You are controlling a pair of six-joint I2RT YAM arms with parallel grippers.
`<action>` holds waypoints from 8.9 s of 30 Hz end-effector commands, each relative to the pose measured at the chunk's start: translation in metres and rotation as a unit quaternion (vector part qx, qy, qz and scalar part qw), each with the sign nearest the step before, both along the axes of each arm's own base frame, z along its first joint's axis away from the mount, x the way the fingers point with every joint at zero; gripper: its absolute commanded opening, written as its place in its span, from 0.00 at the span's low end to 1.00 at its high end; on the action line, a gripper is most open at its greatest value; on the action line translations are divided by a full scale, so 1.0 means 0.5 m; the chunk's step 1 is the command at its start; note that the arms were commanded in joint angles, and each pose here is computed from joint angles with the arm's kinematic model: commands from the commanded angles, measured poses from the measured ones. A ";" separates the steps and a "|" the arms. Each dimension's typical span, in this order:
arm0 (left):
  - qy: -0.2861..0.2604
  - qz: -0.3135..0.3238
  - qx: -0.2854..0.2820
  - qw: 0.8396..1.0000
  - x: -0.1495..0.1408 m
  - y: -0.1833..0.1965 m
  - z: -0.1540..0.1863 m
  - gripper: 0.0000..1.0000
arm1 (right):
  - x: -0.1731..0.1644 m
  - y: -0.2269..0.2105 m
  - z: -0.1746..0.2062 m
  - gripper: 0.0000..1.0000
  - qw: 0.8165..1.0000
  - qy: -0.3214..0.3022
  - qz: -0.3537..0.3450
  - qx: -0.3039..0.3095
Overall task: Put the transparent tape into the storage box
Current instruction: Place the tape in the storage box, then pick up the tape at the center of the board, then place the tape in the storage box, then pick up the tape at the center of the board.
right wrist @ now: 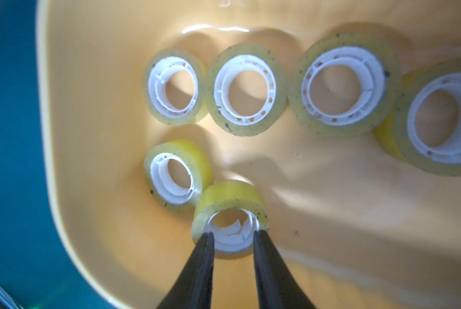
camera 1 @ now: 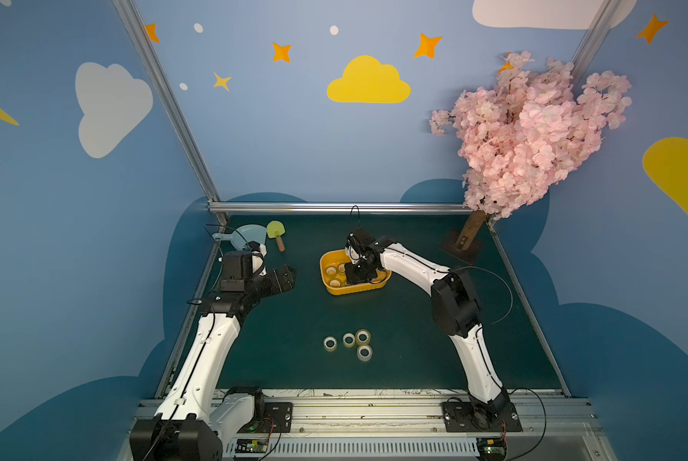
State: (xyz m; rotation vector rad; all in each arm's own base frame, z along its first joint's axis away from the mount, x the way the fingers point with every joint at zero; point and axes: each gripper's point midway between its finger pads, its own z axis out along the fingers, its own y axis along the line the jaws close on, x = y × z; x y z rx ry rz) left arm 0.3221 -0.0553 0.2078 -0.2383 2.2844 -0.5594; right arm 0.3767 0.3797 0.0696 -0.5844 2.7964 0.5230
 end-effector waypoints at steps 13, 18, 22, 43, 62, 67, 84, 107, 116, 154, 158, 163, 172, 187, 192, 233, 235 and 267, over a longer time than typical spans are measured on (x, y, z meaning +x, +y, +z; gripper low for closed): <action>-0.046 0.010 0.037 0.998 -0.017 0.005 0.032 1.00 | -0.075 -0.032 0.197 0.42 0.996 -0.065 0.028 0.058; -0.015 0.009 -0.015 1.000 -0.066 -0.019 0.067 1.00 | -0.113 -0.049 0.206 0.43 0.994 -0.068 0.042 0.073; -0.006 0.013 -0.029 0.999 -0.108 -0.025 0.053 1.00 | -0.151 -0.061 0.202 0.43 0.993 -0.060 0.056 0.081; -0.009 0.017 0.007 1.000 -0.139 -0.010 -0.033 1.00 | -0.372 -0.123 0.036 0.44 0.992 -0.014 0.119 0.030; -0.003 0.043 0.031 0.999 -0.147 0.014 -0.030 1.00 | -0.432 -0.028 -0.025 0.44 0.991 0.011 0.135 -0.017; 0.005 0.074 0.034 0.997 -0.147 0.043 -0.034 1.00 | -0.434 0.003 -0.034 0.45 0.989 0.001 0.140 -0.043; 0.004 0.088 0.010 0.996 -0.144 0.057 -0.024 1.00 | -0.382 0.044 -0.116 0.44 0.987 -0.006 0.117 -0.108; -0.005 0.079 -0.001 0.997 -0.144 0.050 -0.016 1.00 | -0.373 0.015 -0.111 0.38 0.984 -0.032 0.112 -0.138; -0.006 0.082 -0.001 0.997 -0.144 0.052 -0.016 1.00 | -0.351 0.036 -0.081 0.08 0.987 -0.043 0.107 -0.109; 0.001 0.048 -0.038 0.998 -0.138 0.019 -0.019 1.00 | 0.041 -0.173 -0.043 0.00 0.991 -0.003 -0.006 -0.133; 0.000 0.048 -0.041 0.998 -0.137 0.018 -0.019 1.00 | 0.042 -0.180 -0.054 0.07 0.990 0.002 -0.006 -0.141; 0.012 0.039 -0.049 0.998 -0.134 0.010 -0.027 1.00 | 0.039 -0.176 -0.025 0.41 0.991 0.001 -0.006 -0.133; 0.030 0.040 -0.052 0.997 -0.131 0.008 -0.042 1.00 | 0.007 -0.162 0.149 0.46 0.995 -0.058 0.002 -0.082; 0.059 0.010 -0.056 0.997 -0.132 -0.024 -0.065 1.00 | -0.205 -0.160 0.196 0.45 0.995 -0.051 0.064 0.060; 0.058 0.011 -0.055 0.997 -0.132 -0.024 -0.064 1.00 | -0.259 -0.165 0.167 0.45 0.995 -0.034 0.070 0.061; 0.077 0.006 -0.040 0.996 -0.136 -0.031 -0.082 1.00 | -0.356 -0.149 -0.028 0.45 0.999 0.026 0.046 -0.010; 0.081 0.008 -0.036 0.996 -0.136 -0.029 -0.086 1.00 | -0.359 -0.156 -0.023 0.45 0.999 0.022 0.038 -0.017; 0.059 0.008 -0.022 0.998 -0.142 -0.029 -0.068 1.00 | -0.337 -0.164 -0.083 0.44 0.994 0.023 0.021 -0.100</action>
